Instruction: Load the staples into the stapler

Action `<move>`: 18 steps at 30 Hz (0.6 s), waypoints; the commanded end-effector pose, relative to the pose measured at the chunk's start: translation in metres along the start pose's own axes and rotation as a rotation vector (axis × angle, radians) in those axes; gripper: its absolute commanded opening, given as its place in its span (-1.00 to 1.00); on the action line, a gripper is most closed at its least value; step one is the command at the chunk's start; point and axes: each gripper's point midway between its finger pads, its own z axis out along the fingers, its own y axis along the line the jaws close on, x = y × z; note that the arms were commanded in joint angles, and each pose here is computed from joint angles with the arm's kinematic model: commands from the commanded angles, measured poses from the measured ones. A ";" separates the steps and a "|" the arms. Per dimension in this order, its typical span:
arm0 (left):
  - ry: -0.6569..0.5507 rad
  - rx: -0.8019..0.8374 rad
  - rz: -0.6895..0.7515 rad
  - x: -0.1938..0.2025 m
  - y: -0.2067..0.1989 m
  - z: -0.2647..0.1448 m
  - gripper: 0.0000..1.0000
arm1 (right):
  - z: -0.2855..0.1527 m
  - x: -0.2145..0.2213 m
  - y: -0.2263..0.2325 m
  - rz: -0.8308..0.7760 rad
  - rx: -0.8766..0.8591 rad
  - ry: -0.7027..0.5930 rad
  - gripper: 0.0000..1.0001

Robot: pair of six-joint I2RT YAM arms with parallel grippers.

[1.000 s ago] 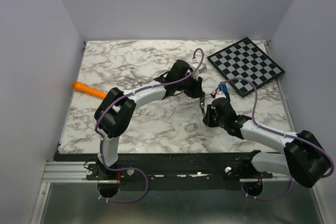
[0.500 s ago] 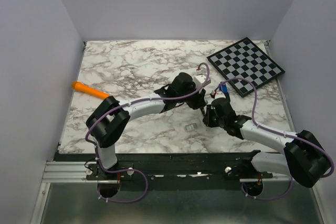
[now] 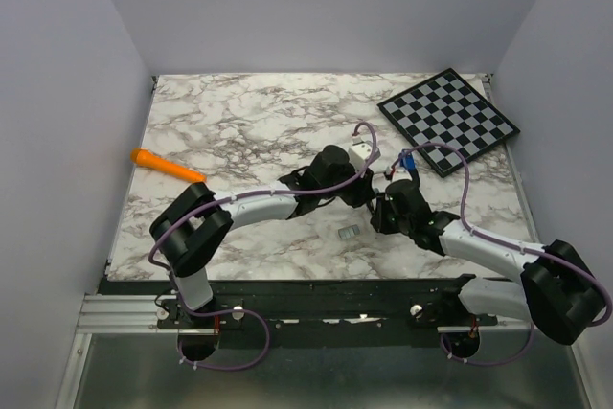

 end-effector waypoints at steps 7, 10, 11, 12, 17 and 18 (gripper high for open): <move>0.031 0.081 -0.136 0.016 -0.033 -0.004 -0.22 | -0.005 -0.006 -0.004 0.071 0.029 -0.045 -0.32; 0.040 0.124 -0.152 0.022 -0.040 -0.005 -0.18 | -0.004 -0.011 -0.003 0.078 0.032 -0.060 -0.33; 0.046 0.133 -0.161 0.024 -0.043 -0.005 -0.15 | -0.004 -0.012 -0.004 0.071 0.034 -0.065 -0.33; 0.052 0.133 -0.166 0.027 -0.043 -0.005 -0.13 | -0.003 -0.013 -0.004 0.070 0.035 -0.070 -0.33; 0.056 0.145 -0.183 0.031 -0.049 -0.008 0.03 | 0.000 -0.019 -0.003 0.062 0.039 -0.082 -0.32; 0.052 0.128 -0.189 0.032 -0.046 -0.009 0.04 | 0.000 -0.019 -0.003 0.060 0.042 -0.080 -0.33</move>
